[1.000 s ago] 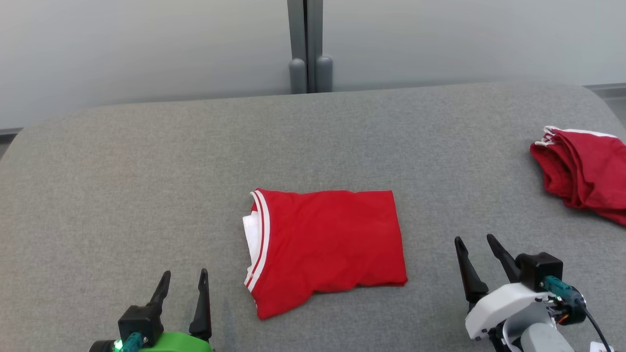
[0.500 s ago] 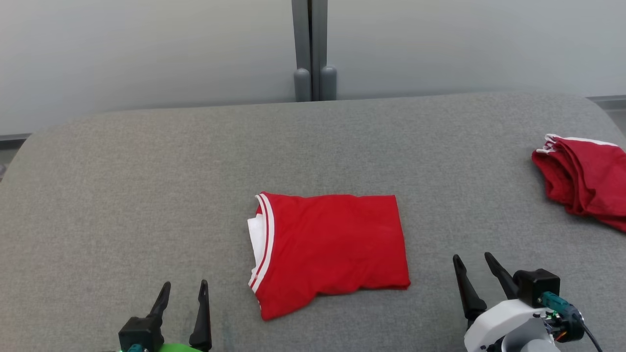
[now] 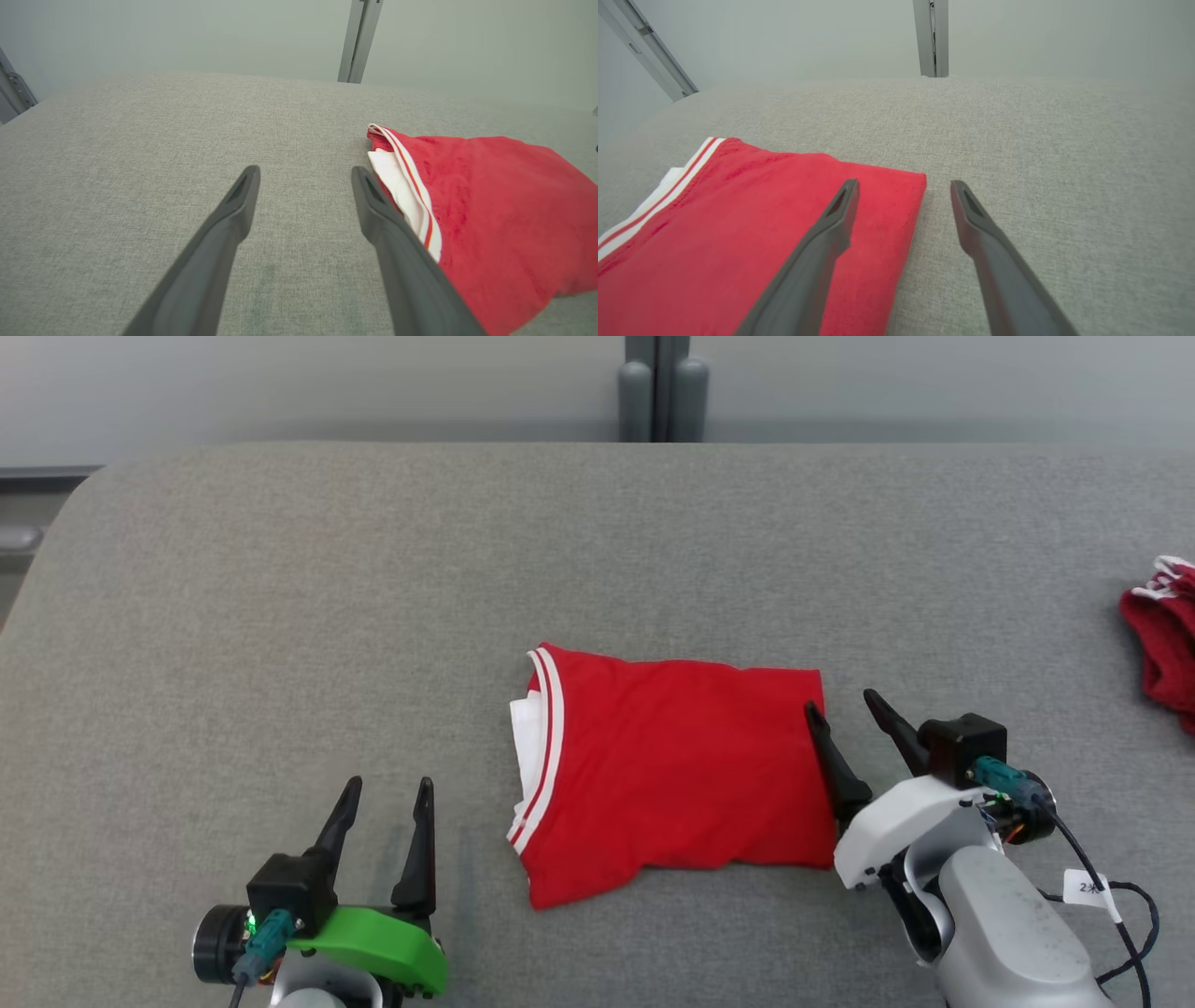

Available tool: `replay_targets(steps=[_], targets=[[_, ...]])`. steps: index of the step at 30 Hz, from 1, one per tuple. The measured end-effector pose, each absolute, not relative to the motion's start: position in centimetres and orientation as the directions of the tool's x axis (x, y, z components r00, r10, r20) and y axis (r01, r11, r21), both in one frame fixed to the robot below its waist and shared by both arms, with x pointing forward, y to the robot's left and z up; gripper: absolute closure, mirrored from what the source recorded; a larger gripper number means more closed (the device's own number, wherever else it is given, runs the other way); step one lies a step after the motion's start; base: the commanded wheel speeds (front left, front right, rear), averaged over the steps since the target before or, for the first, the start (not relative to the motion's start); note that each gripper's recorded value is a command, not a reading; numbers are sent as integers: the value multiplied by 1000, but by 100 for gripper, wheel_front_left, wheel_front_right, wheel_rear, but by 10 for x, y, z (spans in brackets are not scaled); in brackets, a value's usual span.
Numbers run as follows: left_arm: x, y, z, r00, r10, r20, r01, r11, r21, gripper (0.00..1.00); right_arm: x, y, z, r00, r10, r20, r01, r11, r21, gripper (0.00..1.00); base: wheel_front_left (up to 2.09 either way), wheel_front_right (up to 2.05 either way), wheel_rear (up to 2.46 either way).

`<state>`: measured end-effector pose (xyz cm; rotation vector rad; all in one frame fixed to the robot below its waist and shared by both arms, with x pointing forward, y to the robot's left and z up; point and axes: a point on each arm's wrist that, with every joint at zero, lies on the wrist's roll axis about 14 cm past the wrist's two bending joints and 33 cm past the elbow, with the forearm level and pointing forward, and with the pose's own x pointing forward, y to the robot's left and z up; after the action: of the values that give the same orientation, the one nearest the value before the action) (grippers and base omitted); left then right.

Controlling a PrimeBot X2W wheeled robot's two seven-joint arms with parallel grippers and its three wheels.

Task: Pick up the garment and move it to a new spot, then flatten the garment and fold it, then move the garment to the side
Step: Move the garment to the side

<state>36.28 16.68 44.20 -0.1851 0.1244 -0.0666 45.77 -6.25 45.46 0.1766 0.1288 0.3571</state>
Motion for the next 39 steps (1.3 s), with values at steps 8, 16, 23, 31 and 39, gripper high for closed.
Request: replay_targets(steps=[8, 16, 23, 31, 39], targets=[[360, 189, 427, 986, -9, -168, -24, 981, -193, 0, 447, -34, 385, 857, 430, -286, -376, 899, 225, 59, 0, 0, 0], [368, 178, 416, 979, -44, -197, 6, 982, -189, 0, 453, -54, 384, 886, 371, -276, -308, 919, 248, 100, 0, 0, 0], [388, 129, 411, 962, -197, -191, 158, 966, -203, 0, 440, -111, 385, 931, 236, -279, -174, 957, 231, 100, 0, 0, 0], [400, 41, 412, 882, -444, -160, 403, 885, -233, 0, 394, -197, 390, 956, 4, -294, 56, 980, 193, 100, 0, 0, 0], [396, -34, 416, 761, -636, -130, 595, 763, -253, 0, 342, -262, 407, 942, -204, -267, 253, 953, 165, 100, 0, 0, 0]])
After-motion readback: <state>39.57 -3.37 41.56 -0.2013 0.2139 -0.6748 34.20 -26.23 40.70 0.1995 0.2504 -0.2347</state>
